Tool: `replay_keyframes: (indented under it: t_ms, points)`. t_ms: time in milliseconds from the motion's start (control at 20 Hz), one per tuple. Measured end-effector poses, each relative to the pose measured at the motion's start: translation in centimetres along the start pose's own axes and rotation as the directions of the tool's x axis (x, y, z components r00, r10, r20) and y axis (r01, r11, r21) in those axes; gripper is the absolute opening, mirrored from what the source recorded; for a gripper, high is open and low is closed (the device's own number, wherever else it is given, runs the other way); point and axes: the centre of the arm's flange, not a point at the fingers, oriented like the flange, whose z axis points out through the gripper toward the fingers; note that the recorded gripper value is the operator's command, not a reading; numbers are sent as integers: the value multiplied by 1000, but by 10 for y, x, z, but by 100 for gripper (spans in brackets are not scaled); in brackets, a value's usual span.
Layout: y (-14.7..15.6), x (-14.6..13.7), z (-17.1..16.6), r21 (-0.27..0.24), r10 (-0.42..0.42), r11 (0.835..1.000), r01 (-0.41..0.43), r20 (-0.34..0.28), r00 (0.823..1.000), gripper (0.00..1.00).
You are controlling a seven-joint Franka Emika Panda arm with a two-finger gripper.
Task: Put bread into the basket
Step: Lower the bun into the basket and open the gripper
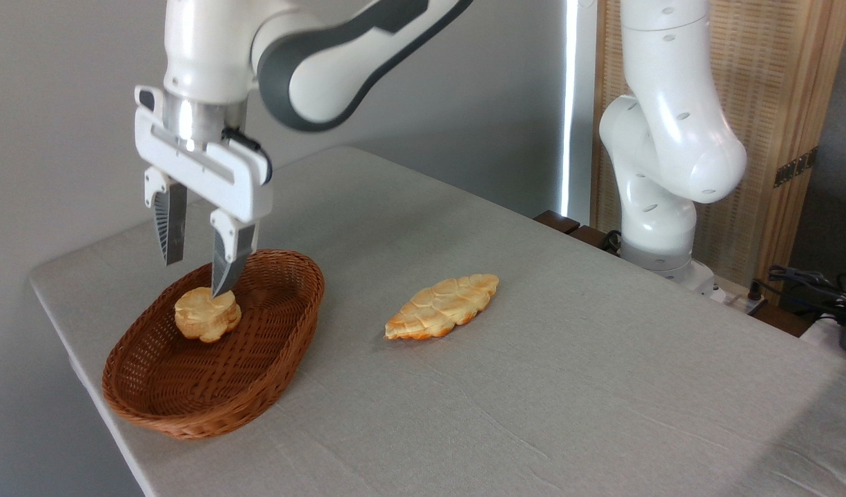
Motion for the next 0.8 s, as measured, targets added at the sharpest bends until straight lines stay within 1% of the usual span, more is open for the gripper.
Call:
replay_keyframes:
  t_ms: [100,200,300,400,450,500,600,700,750,800]
  points:
    - [-15,-10,-27,3,-22,1000,22,33,999,100]
    - [-27,-19,-46,3,-19,1000,19,59,998,100]
    - [-40,-32,-65,1,4,1000,-4,80,997,100]
    - [-54,-48,-74,-11,56,998,-55,108,993,100]
    - [-60,-58,-78,-24,102,995,-99,130,986,100]
    - [-67,-68,-82,-44,159,987,-153,160,974,100]
    - [-76,-87,-90,-70,256,966,-247,219,942,100]
    - [-78,-98,-95,-73,302,953,-293,275,913,100]
    - [-78,-101,-97,-73,310,950,-302,289,906,100]
    - [-78,-102,-98,-71,313,949,-306,297,902,100]
